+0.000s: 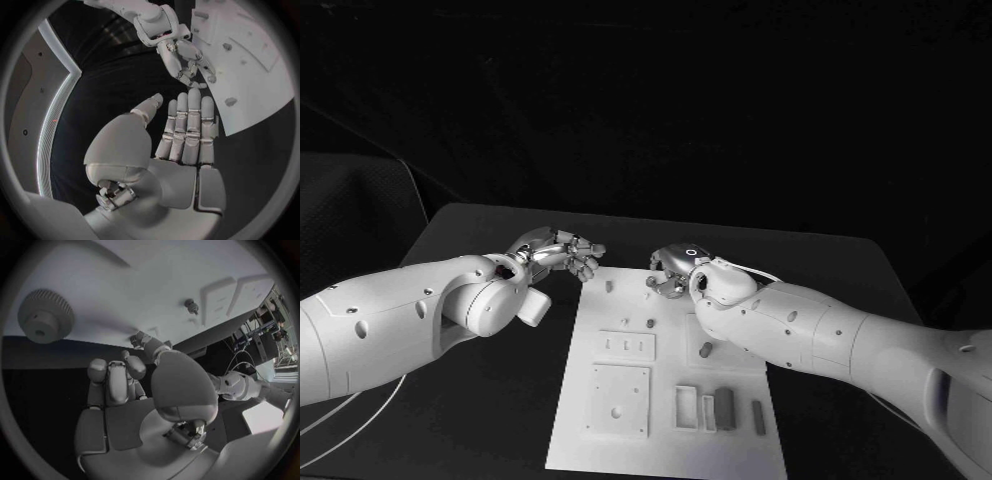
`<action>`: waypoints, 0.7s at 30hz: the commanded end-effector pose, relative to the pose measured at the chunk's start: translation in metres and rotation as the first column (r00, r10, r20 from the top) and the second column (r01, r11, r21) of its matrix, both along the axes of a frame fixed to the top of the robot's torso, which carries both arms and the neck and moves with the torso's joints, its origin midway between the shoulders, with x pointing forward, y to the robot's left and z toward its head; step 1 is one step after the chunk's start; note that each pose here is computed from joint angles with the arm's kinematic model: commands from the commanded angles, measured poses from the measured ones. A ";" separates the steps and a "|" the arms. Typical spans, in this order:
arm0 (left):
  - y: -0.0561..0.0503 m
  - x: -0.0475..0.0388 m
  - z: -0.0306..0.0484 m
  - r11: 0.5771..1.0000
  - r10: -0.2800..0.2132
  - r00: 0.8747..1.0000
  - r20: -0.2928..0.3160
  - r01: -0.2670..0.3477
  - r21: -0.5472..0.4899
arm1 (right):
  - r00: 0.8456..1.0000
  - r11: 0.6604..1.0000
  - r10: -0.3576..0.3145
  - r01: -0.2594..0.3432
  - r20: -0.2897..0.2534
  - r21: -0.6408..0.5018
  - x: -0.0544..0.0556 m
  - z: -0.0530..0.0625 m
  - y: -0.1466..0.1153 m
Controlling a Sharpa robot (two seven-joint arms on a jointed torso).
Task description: Assemble the parts on the task board
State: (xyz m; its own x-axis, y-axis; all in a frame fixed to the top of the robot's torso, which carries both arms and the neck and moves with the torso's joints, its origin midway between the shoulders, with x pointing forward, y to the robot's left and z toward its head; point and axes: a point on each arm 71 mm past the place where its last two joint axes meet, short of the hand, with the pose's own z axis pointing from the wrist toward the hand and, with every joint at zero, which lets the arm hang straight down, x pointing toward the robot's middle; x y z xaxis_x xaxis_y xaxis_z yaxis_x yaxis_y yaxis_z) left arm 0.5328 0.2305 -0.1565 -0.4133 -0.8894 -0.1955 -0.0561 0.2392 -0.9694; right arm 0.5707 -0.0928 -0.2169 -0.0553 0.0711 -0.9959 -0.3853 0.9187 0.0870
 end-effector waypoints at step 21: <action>0.009 -0.0023 0.0018 1.000 0.017 1.000 0.004 -0.017 -0.005 | 0.998 0.983 -0.064 0.061 0.008 0.170 -0.009 0.030 -0.064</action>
